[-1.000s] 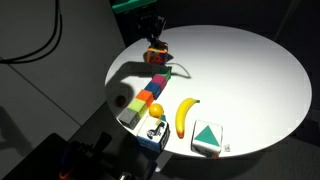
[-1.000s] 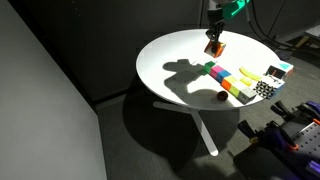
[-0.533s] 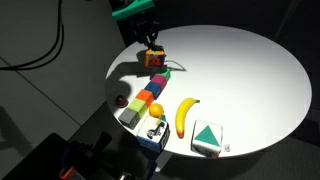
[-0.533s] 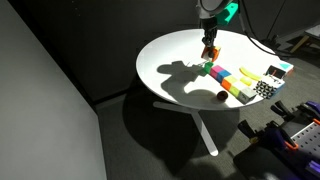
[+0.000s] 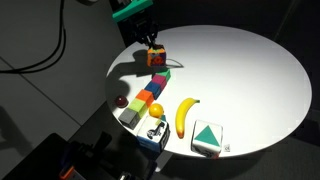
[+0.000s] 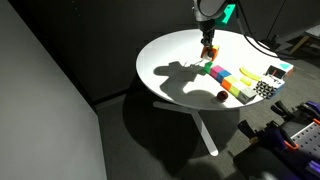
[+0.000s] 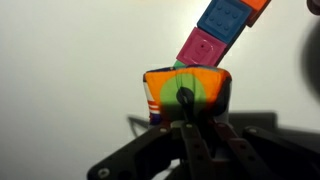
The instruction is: Remove the block with a number image on top from the stack and put it on the table on the left side of the green block
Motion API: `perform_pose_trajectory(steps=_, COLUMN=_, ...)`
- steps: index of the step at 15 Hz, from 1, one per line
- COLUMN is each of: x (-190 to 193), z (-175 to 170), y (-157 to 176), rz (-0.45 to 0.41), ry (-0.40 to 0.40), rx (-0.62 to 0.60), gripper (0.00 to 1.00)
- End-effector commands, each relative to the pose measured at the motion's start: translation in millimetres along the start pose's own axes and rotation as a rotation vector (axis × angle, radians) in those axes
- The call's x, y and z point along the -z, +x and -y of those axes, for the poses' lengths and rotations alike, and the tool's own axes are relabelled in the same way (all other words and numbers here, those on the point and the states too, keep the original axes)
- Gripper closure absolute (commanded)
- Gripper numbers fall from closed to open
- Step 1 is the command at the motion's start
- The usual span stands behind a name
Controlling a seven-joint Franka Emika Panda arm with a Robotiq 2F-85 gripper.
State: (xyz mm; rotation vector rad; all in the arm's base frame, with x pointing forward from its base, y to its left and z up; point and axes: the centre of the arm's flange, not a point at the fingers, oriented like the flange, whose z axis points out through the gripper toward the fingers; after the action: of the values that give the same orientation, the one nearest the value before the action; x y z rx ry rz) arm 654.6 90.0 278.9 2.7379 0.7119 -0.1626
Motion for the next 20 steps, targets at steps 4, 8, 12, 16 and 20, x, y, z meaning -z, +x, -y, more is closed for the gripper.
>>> perform_pose_trajectory(steps=4, x=0.2, z=-1.3, y=-0.1, rz=-0.001, ry=-0.001, rx=-0.002, gripper=0.89)
perform_pose_trajectory(steps=8, x=-0.3, z=9.2, y=2.6, rz=0.002, ry=-0.007, rx=0.018, gripper=0.97)
perform_pose_trajectory(steps=12, x=-3.2, z=22.3, y=8.3, rz=0.002, ry=-0.004, rx=0.047, gripper=0.96)
perform_pose_trajectory(steps=16, x=-9.1, z=38.6, y=13.8, rz=0.002, ry=-0.003, rx=0.080, gripper=0.96)
perform_pose_trajectory(steps=20, x=-15.4, z=53.2, y=17.8, rz=0.004, ry=-0.012, rx=0.107, gripper=0.96)
